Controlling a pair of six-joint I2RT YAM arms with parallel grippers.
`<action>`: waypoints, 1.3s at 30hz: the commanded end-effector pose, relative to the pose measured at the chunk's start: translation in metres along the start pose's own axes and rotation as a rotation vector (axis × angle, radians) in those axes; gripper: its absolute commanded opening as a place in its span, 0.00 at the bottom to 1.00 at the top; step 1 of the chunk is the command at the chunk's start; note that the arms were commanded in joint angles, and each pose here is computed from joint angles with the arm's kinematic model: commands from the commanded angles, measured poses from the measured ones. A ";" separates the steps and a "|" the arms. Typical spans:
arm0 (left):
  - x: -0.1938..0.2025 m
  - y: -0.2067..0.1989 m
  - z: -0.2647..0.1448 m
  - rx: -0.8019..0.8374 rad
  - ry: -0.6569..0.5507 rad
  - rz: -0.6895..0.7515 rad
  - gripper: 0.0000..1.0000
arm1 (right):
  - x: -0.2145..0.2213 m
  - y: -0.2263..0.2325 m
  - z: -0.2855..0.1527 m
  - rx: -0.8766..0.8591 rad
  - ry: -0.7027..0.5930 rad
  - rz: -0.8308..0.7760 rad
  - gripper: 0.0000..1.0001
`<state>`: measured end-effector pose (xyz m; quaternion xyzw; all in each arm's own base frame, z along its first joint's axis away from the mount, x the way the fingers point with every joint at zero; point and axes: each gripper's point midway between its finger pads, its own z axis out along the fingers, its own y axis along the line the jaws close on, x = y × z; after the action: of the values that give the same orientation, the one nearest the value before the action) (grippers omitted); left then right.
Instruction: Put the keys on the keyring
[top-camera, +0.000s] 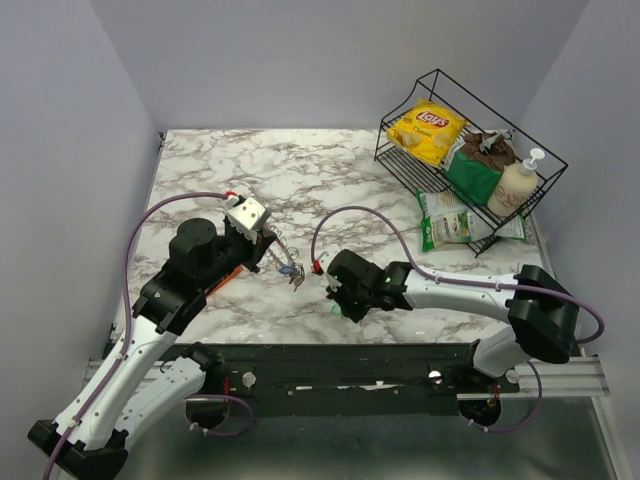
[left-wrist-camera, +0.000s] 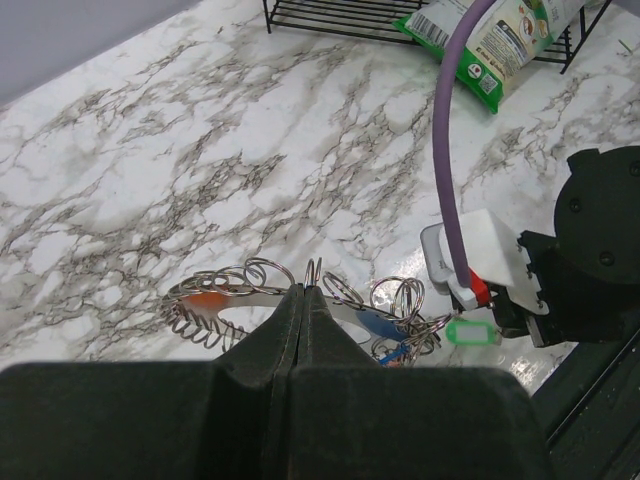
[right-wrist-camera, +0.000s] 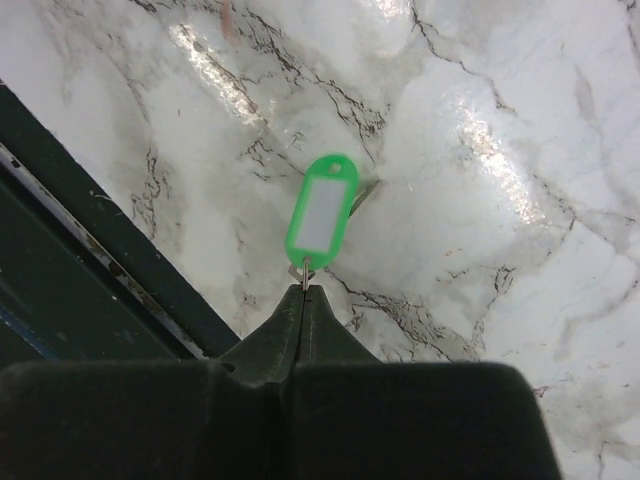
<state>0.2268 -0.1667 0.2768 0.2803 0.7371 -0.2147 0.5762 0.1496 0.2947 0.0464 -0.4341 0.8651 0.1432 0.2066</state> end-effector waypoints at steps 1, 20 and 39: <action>-0.018 0.003 -0.003 -0.014 -0.071 0.021 0.00 | -0.018 0.005 -0.018 -0.018 -0.087 -0.034 0.01; -0.025 -0.034 -0.013 0.195 -0.149 0.083 0.00 | -0.064 0.022 -0.103 -0.201 -0.453 -0.116 0.00; -0.027 -0.053 -0.025 0.282 -0.286 0.154 0.00 | -0.071 0.040 -0.159 -0.430 -0.645 -0.234 0.01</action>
<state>0.1805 -0.1904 0.2890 0.3694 0.6207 -0.3020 0.6221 0.1204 0.2992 0.2220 -0.4843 0.6666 0.4164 0.3845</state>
